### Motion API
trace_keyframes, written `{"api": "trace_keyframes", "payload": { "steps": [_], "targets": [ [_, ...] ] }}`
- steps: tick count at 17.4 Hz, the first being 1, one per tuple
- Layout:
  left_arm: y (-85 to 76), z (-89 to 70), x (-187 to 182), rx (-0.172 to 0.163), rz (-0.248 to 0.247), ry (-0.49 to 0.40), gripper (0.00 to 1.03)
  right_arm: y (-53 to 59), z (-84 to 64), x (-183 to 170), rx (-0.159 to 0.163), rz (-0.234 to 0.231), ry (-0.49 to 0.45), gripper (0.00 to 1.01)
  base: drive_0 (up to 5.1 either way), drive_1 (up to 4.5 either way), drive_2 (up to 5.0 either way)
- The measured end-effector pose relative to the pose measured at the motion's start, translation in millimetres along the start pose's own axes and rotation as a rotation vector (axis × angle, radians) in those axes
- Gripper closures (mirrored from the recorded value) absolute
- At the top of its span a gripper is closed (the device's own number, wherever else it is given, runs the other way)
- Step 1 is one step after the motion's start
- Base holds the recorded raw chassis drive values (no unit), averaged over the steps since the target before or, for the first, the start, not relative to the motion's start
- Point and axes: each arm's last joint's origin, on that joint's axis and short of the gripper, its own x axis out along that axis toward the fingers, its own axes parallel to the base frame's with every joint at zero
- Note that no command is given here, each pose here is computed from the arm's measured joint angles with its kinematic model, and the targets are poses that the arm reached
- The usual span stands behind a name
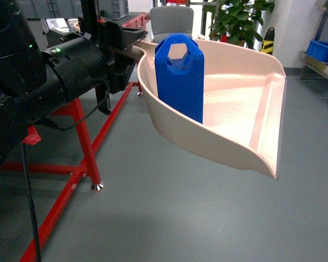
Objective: Place part in tray to right shelf
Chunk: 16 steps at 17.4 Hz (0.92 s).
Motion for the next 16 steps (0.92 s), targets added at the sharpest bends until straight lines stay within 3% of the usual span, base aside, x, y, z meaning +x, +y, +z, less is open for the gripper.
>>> {"api": "trace_keyframes", "payload": {
  "steps": [16],
  "targets": [
    [-0.1,-0.1,0.0,0.000,-0.002,0.004,0.88,-0.1,0.5,-0.2,0.001,0.000,-0.005,0.03,0.1,4.20,-4.0]
  ]
}}
